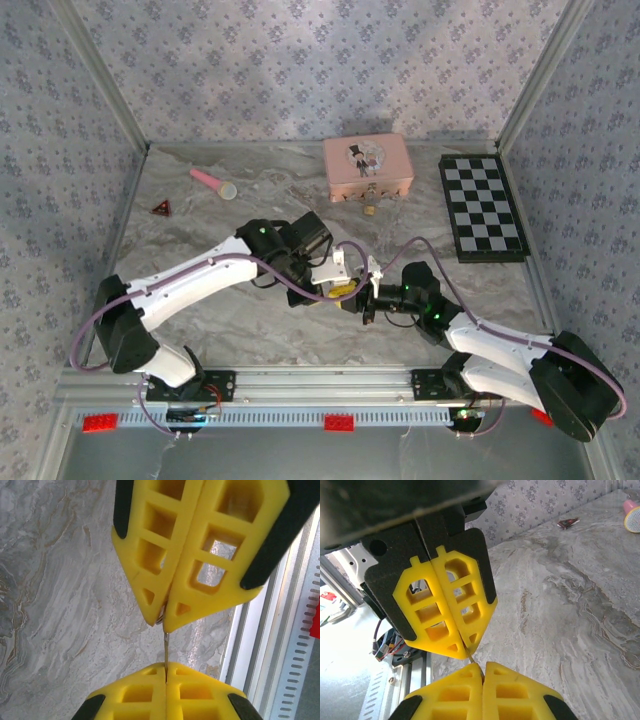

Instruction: Unlock a padlock with a key

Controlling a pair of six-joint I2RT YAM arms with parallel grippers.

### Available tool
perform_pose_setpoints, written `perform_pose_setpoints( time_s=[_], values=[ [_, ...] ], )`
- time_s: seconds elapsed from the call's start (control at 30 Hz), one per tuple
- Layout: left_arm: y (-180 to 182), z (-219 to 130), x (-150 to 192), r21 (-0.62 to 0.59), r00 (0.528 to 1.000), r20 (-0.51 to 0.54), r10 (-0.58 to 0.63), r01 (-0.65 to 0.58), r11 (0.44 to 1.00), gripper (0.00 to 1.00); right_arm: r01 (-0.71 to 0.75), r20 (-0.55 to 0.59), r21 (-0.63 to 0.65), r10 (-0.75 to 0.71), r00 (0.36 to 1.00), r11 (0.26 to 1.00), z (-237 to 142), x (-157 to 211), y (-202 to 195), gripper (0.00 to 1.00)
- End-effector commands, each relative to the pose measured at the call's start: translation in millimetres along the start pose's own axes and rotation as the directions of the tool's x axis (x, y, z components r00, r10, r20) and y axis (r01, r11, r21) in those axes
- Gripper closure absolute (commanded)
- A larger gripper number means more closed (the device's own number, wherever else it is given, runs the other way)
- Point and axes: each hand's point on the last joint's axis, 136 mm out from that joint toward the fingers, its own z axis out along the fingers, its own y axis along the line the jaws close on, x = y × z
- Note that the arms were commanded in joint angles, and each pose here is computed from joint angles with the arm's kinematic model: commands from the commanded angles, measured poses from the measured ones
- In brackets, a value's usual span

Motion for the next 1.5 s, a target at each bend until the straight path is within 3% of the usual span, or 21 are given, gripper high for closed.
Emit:
perform_pose_setpoints(
  time_s=[0.0,0.3,0.57,0.67,0.77,0.93,1.03,1.2,1.33,1.47],
  values=[
    [0.6,-11.1,-0.2,-0.038,0.999,0.030,0.024,-0.022,0.999,1.00,0.018,0.008,-0.021,-0.018,1.000,1.000,0.4,-8.2,6.1,1.00],
    [3.5,-22.4,-14.2,-0.086,0.988,0.151,0.035,-0.022,0.996,0.97,0.008,0.046,0.013,-0.009,0.999,1.000,-2.7,-18.0,4.9,1.00],
    [5.6,-27.6,-27.8,-0.091,0.960,0.280,0.014,0.012,0.996,0.76,-0.016,0.126,0.066,0.008,0.992,0.998,-5.2,-37.8,2.6,1.00],
    [7.4,-35.5,-33.2,-0.062,0.929,0.370,-0.017,0.043,0.997,0.66,-0.027,0.146,0.088,0.014,0.989,0.996,-5.8,-43.0,0.2,1.00],
    [13.9,-51.9,-37.0,-0.033,0.866,0.496,-0.065,0.094,0.995,0.58,-0.041,0.165,0.121,0.021,0.986,0.992,-8.4,-45.8,-5.1,1.00],
    [19.0,-87.0,-40.3,0.080,0.670,0.725,-0.158,0.147,0.986,0.52,-0.078,0.231,0.157,0.041,0.972,0.985,-14.7,-53.7,-10.7,1.00],
    [16.8,-99.7,-41.6,0.149,0.552,0.810,-0.200,0.136,0.979,0.50,-0.103,0.282,0.143,0.059,0.958,0.984,-14.6,-63.2,-7.6,1.00],
    [15.8,-107.9,-47.6,0.231,0.416,0.872,-0.259,0.116,0.966,0.49,-0.096,0.348,0.083,0.061,0.935,0.992,-7.3,-79.7,9.6,1.00],
    [18.4,-108.9,-53.8,0.295,0.359,0.878,-0.315,0.113,0.949,0.49,-0.089,0.383,0.064,0.058,0.922,0.994,-2.9,-89.5,16.1,1.00],
    [17.3,-109.5,-57.0,0.319,0.357,0.873,-0.333,0.101,0.942,0.51,-0.087,0.388,0.065,0.055,0.920,0.994,-0.6,-90.7,15.5,1.00]
  ],
)
